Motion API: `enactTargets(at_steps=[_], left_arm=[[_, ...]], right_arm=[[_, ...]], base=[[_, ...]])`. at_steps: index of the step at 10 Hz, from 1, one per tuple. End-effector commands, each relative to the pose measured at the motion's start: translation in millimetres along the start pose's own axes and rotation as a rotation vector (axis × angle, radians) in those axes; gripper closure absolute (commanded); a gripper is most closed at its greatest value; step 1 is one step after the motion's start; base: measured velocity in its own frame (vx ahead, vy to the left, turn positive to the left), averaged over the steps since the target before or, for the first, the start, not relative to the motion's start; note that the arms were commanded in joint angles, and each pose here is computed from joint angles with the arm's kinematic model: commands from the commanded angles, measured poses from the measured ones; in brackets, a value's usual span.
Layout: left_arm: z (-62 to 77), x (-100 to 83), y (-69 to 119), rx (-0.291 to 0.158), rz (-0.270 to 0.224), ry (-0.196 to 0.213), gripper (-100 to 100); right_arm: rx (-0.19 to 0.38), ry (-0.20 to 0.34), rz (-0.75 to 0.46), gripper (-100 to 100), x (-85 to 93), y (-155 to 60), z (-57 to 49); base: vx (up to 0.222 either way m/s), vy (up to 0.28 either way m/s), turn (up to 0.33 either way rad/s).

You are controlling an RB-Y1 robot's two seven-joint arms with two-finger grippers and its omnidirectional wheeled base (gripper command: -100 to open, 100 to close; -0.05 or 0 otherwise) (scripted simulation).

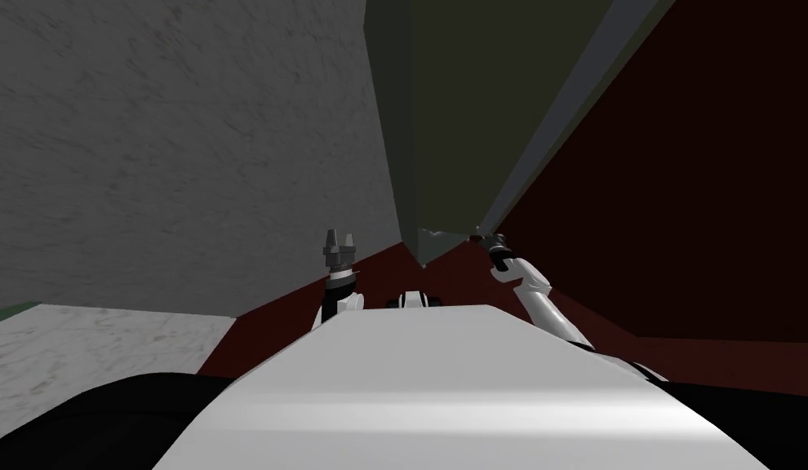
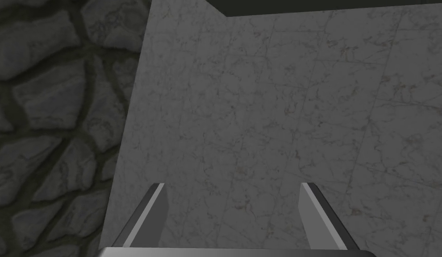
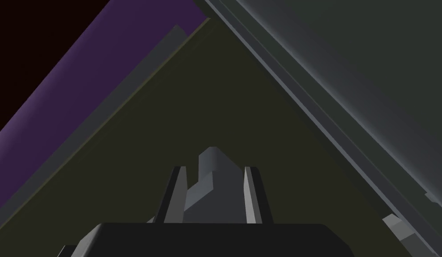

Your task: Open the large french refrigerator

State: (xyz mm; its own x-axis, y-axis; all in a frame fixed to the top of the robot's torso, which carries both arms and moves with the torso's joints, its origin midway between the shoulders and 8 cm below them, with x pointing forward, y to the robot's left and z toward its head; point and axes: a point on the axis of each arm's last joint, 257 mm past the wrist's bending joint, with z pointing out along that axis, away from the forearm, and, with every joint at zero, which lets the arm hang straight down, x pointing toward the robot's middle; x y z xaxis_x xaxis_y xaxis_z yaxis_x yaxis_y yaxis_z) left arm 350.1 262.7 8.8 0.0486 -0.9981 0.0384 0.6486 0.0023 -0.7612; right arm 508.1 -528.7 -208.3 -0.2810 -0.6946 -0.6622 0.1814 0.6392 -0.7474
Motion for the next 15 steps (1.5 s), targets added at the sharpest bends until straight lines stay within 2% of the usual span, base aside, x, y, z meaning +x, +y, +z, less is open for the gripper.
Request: enactTargets(at_steps=[1, 6, 7, 15], left_arm=[[0.0, 0.0, 0.0, 0.000, 0.000, 0.000, 0], [-0.1, 0.0, 0.0, 0.000, 0.000, 0.000, 0], [0.0, 0.0, 0.0, 0.000, 0.000, 0.000, 0], [0.0, -0.1, 0.0, 0.000, 0.001, 0.000, 0]], right_arm=[[0.029, 0.038, 0.003, 100, 12.7, -7.8, -3.2], [0.111, 0.102, 0.010, 100, 29.8, -35.2, -9.8], [0.097, 0.133, 0.016, -100, 41.3, -37.6, -5.2], [0.140, 0.191, 0.037, -100, 46.9, -90.6, 15.2]], base=[[-0.006, 0.193, -0.194], [0.001, 0.296, -0.152], [-0.056, 0.112, 0.059], [-0.066, -0.009, 0.102]])
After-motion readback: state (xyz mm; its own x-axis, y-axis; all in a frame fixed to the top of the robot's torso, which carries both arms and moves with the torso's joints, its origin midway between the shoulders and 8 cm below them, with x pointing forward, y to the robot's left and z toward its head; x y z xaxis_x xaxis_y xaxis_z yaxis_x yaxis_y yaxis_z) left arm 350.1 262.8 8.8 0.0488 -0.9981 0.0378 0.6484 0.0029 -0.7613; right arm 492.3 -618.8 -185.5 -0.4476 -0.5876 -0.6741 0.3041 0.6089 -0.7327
